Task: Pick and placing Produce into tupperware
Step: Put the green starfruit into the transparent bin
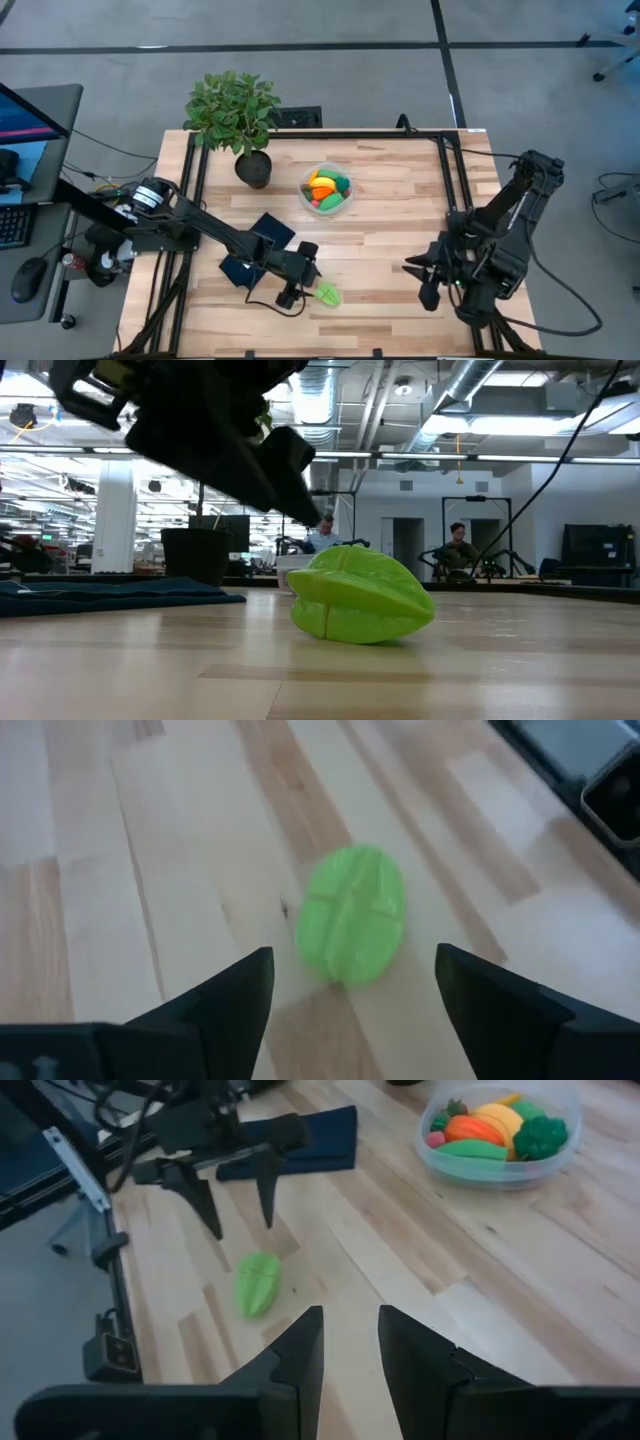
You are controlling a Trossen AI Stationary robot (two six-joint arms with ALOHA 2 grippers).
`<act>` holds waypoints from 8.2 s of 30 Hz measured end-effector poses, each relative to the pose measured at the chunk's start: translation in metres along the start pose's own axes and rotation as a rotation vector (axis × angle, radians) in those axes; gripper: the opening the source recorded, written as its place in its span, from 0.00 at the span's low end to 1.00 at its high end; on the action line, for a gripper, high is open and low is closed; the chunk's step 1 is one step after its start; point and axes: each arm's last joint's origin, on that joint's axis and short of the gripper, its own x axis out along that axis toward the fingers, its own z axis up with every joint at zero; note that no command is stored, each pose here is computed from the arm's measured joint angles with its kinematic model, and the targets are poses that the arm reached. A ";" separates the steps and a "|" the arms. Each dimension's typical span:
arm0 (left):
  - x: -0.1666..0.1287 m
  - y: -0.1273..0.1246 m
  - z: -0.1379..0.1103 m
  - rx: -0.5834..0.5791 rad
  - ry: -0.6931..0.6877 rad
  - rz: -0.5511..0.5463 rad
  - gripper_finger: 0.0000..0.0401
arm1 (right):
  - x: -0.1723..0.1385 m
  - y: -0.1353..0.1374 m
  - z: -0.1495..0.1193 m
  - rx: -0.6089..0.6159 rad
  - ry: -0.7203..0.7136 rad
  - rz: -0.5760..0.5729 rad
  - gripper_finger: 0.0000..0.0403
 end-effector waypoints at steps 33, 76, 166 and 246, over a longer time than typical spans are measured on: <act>0.041 -0.001 -0.011 0.023 0.022 -0.034 0.67 | -0.008 0.001 -0.007 -0.018 0.016 0.027 0.23; 0.041 -0.004 -0.005 -0.036 -0.045 -0.015 0.71 | -0.012 0.003 -0.011 -0.007 0.024 0.053 0.23; 0.091 -0.008 0.011 0.001 -0.109 -0.015 0.59 | 0.016 0.026 -0.050 0.000 0.082 -0.033 0.23; -0.058 0.265 0.039 -0.567 0.555 0.711 0.59 | 0.003 0.021 -0.060 0.066 0.086 -0.039 0.23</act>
